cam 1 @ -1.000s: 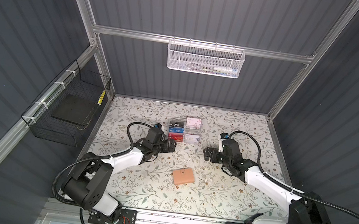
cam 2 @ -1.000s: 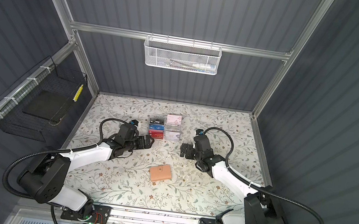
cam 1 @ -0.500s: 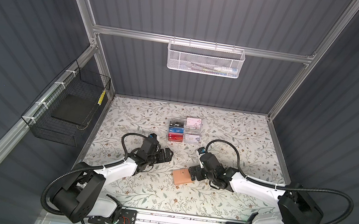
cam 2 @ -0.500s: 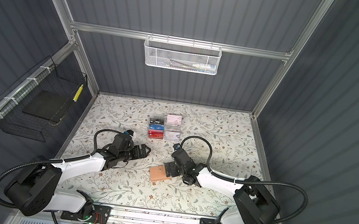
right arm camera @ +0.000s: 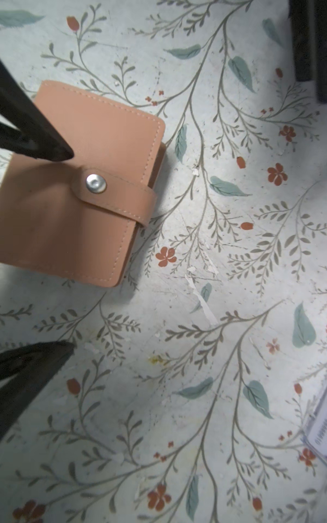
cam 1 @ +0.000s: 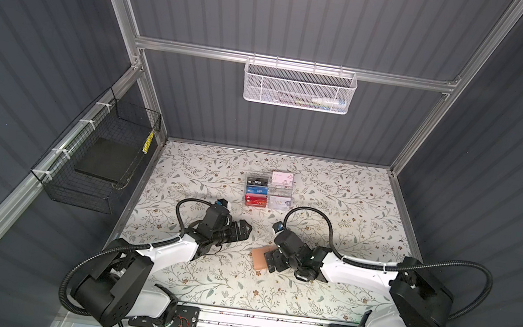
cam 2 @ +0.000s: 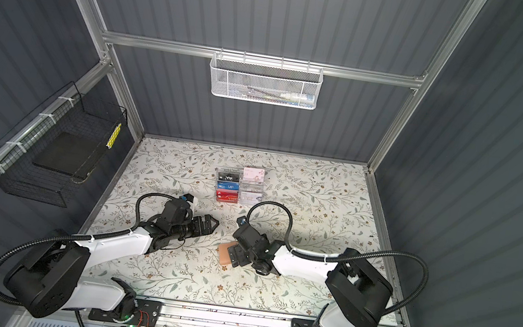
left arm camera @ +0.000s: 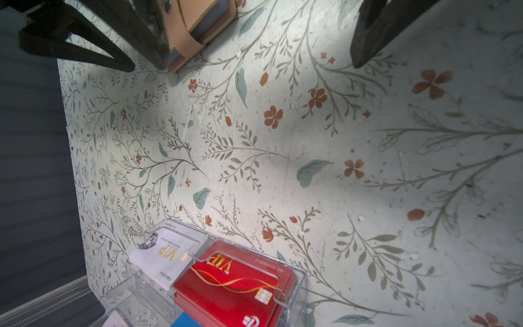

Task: Take the credit cards out of the card holder

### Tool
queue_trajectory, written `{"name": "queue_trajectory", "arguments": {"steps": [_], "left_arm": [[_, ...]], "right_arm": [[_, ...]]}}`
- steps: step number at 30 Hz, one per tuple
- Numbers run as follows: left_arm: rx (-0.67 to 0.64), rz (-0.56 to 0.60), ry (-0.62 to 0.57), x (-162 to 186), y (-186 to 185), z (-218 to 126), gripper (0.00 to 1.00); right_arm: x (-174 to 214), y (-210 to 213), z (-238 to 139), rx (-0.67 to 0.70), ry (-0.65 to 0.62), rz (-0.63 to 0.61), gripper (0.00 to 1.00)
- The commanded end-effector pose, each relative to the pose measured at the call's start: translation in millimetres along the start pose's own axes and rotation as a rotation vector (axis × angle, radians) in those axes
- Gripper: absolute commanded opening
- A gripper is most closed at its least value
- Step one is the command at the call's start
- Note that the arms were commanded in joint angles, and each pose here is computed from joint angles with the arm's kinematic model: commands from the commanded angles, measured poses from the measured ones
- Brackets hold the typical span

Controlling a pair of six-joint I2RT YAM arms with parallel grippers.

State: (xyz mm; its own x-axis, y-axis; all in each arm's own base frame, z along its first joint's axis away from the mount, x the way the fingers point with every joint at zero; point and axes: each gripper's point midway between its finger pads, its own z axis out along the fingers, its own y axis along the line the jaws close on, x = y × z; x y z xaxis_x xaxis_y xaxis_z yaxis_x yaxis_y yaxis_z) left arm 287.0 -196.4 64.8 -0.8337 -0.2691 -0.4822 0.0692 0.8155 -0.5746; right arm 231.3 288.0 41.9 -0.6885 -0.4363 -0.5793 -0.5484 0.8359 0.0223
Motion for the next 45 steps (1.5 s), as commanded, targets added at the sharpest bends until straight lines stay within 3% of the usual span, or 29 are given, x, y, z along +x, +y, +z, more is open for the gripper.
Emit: {"name": "queue_trajectory", "arguments": {"steps": [1,8,20,27,32,45], "left_arm": [[0.031,0.007,0.002,4,-5,-3,1.00],[0.028,0.010,0.006,8,-2,-3,1.00],[0.086,-0.018,0.042,10,-12,9,1.00],[0.106,-0.027,0.043,5,-21,7,1.00],[0.101,-0.016,0.016,2,-28,-3,1.00],[0.137,-0.004,-0.001,4,-58,-12,1.00]], "right_arm": [[0,-3,5,0.050,0.022,-0.019,0.99],[6,-29,13,0.183,0.051,-0.021,0.99],[-10,-96,24,0.239,0.090,0.209,0.99],[-45,-99,14,0.144,0.025,0.268,0.99],[-47,-87,1,0.041,-0.048,0.270,0.99],[-36,-81,17,-0.028,0.008,0.307,0.99]]}}
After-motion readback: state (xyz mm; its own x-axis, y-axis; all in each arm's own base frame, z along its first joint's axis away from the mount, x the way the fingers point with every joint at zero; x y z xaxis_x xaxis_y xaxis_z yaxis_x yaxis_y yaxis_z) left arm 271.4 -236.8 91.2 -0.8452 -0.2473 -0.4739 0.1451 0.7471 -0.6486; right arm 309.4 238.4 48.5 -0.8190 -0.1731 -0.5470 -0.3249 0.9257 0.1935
